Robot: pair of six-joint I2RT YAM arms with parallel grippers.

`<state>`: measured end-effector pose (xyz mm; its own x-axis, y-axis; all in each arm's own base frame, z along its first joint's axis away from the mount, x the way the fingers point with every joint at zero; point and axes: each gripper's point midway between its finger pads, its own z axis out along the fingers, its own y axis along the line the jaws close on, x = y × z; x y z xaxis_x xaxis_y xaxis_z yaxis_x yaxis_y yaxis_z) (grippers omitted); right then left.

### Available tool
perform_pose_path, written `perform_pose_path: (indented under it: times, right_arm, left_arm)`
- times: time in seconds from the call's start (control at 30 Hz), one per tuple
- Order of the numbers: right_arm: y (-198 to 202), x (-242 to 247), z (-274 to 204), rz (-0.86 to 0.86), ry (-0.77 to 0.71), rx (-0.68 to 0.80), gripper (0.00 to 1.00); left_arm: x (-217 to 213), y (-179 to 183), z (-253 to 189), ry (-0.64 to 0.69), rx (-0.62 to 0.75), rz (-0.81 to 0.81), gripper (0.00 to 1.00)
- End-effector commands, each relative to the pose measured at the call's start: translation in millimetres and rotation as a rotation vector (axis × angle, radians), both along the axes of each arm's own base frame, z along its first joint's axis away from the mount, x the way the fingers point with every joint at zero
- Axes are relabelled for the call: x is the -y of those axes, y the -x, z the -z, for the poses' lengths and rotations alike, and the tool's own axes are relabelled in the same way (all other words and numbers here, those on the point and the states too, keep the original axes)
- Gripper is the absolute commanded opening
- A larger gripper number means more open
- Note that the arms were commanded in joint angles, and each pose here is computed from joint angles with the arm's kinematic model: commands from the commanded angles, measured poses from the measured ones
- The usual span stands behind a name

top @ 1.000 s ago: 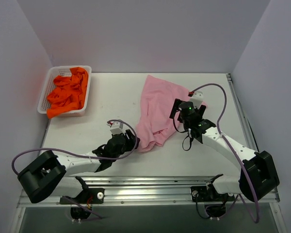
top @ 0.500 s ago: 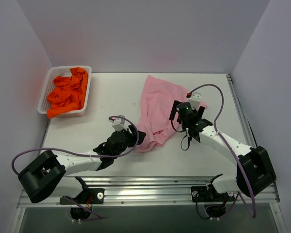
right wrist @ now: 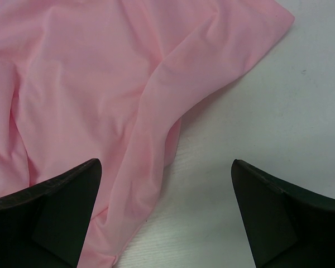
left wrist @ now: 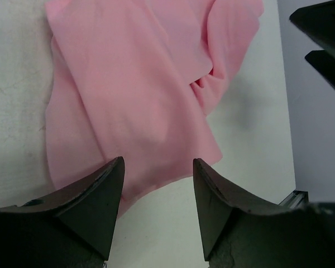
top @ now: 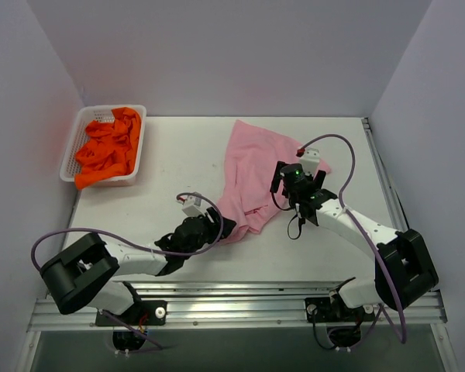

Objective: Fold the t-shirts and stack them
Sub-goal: Flatten out the tshirt

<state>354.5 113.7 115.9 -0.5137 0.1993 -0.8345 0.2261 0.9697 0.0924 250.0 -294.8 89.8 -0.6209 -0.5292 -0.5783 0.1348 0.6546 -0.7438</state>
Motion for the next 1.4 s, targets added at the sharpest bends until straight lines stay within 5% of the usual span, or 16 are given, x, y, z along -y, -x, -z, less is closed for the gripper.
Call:
perform_pose_path:
  times: [0.0,1.37]
  right_arm:
    - [-7,2,-10,0.037,0.005,0.027,0.97]
    - [-11,0,8,0.041,0.036,-0.019,0.97]
  left_arm:
    - [11,2,-12,0.105,0.020,0.007,0.61]
    - [-21,21,18,-0.007,-0.028,-0.118,0.61]
